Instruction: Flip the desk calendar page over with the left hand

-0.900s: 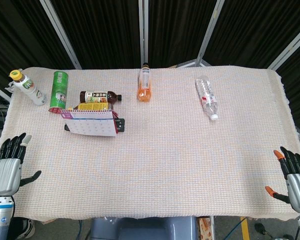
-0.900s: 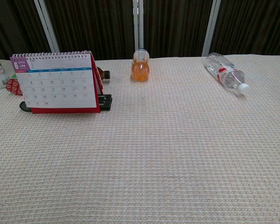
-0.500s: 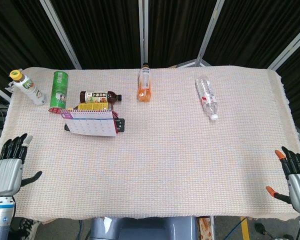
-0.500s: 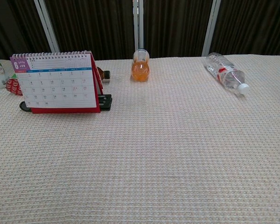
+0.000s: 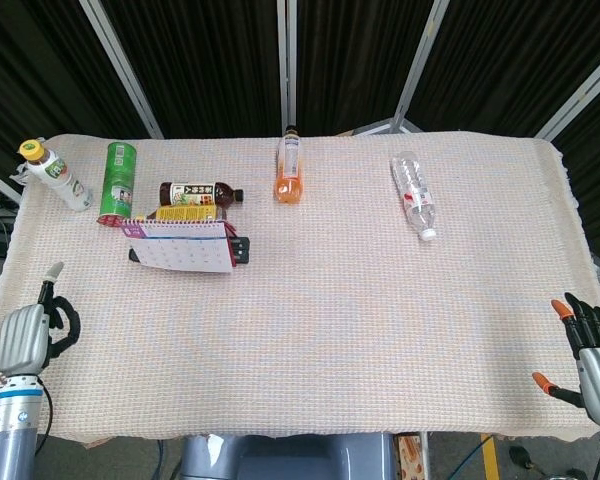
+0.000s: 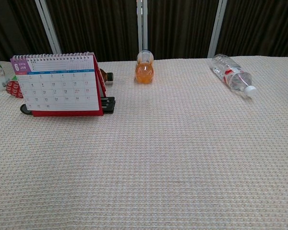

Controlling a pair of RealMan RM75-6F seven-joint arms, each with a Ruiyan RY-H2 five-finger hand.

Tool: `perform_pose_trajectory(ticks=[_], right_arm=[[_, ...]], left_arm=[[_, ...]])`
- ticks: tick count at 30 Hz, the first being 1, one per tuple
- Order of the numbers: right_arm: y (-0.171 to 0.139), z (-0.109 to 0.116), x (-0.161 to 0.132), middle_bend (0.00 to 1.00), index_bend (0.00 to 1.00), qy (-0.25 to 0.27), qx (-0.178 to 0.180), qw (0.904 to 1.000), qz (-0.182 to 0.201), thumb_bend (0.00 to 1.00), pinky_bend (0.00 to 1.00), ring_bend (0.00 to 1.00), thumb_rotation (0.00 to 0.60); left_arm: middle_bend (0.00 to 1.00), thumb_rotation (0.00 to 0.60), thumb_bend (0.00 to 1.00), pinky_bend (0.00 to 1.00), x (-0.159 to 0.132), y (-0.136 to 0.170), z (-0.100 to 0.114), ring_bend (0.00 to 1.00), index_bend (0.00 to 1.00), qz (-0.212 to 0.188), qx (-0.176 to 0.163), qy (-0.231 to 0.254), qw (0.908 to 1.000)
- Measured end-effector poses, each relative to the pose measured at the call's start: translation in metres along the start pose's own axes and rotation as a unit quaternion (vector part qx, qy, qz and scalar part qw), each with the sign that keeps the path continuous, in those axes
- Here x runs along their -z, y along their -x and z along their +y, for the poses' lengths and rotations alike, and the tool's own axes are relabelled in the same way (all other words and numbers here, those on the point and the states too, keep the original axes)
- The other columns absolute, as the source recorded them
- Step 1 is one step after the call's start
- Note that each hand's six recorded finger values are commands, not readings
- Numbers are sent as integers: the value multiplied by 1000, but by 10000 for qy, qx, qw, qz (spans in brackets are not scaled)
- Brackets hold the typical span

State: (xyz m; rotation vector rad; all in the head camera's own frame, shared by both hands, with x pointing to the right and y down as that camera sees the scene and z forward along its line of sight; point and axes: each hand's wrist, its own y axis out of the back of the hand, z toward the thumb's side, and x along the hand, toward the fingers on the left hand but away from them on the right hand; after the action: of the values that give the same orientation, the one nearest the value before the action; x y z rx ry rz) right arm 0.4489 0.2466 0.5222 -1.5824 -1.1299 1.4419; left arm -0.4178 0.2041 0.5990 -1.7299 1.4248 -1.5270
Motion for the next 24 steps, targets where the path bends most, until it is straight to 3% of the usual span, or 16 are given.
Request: perform_pose_trajectory(ticks=[3,7,10,24], right_arm=[[0,2,0,0,3,32,20,10000,11,0,0,0,600],[2,1,1,0,3,64,-12,10000,-15,0,0,0,600],[2,2,2,0,3,78,-15,10000,-25,0,0,0,600],[5,1,7,0,3,109,-42,9999,-107,0,0,0,600]], left_arm=[[638,600,719,607,5,-11,-18,650,0,274,483,381,9977],[638,600,720,607,13,-28,-47,650,0,725,1257,793,9862],[638,600,720,607,12,-43,-59,650,0,955,1573,1001,9778],[638,600,725,607,-8,-80,-91,650,0,1122,1975,1005,9687]])
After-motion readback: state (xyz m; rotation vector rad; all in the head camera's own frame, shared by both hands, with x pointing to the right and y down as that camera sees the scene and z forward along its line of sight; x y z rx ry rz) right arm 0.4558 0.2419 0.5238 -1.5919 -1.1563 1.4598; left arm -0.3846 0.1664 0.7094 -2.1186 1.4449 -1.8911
